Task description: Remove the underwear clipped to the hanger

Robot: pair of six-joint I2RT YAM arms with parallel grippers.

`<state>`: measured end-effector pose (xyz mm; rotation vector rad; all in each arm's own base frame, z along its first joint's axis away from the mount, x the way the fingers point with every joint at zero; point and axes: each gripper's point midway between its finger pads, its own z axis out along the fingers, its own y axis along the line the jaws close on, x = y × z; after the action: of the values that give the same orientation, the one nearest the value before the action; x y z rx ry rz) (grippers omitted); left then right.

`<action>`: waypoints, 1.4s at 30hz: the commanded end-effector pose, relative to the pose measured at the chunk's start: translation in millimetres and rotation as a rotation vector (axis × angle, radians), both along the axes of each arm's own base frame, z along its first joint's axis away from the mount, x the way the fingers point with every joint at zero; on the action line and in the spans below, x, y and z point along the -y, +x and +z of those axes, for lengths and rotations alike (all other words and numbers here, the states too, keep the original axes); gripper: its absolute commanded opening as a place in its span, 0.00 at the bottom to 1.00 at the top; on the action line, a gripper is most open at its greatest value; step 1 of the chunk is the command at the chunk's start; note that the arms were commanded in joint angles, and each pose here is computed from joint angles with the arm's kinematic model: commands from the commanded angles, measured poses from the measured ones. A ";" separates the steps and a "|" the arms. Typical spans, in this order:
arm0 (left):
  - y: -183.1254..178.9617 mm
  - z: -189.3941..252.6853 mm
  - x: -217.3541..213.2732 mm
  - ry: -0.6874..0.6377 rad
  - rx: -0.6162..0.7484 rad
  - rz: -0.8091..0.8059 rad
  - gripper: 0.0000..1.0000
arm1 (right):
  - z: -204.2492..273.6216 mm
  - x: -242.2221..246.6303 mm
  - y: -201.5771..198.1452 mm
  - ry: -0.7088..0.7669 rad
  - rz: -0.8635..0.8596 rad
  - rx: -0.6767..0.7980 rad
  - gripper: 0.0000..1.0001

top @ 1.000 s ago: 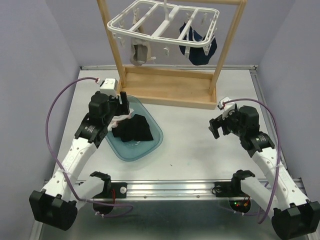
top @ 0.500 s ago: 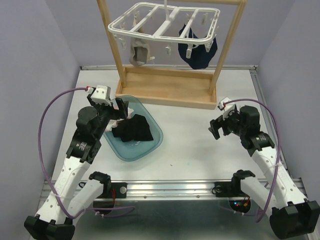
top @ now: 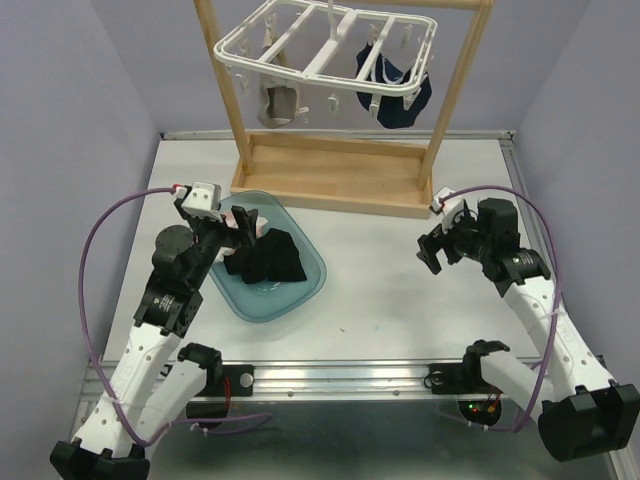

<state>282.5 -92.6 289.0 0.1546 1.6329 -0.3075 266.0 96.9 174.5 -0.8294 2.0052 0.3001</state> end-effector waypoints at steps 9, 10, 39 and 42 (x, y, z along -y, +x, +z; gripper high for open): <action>-2.7 20.7 1.2 -0.026 0.088 -0.016 0.98 | 50.1 -19.6 30.0 0.035 0.113 0.087 1.00; -2.6 20.7 1.0 -0.026 0.088 -0.015 0.98 | 50.4 -20.3 31.8 0.036 0.116 0.085 1.00; -2.4 19.0 -1.9 -0.023 0.090 0.000 0.98 | 118.6 -20.5 123.6 0.215 -0.124 0.280 1.00; -2.4 19.0 -2.2 -0.024 0.092 0.002 0.98 | 120.5 -29.5 131.2 0.243 -0.087 0.265 1.00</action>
<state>279.9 -92.5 290.8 0.1549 1.6104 -0.3139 373.8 116.0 238.1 -0.6105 1.8785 0.3308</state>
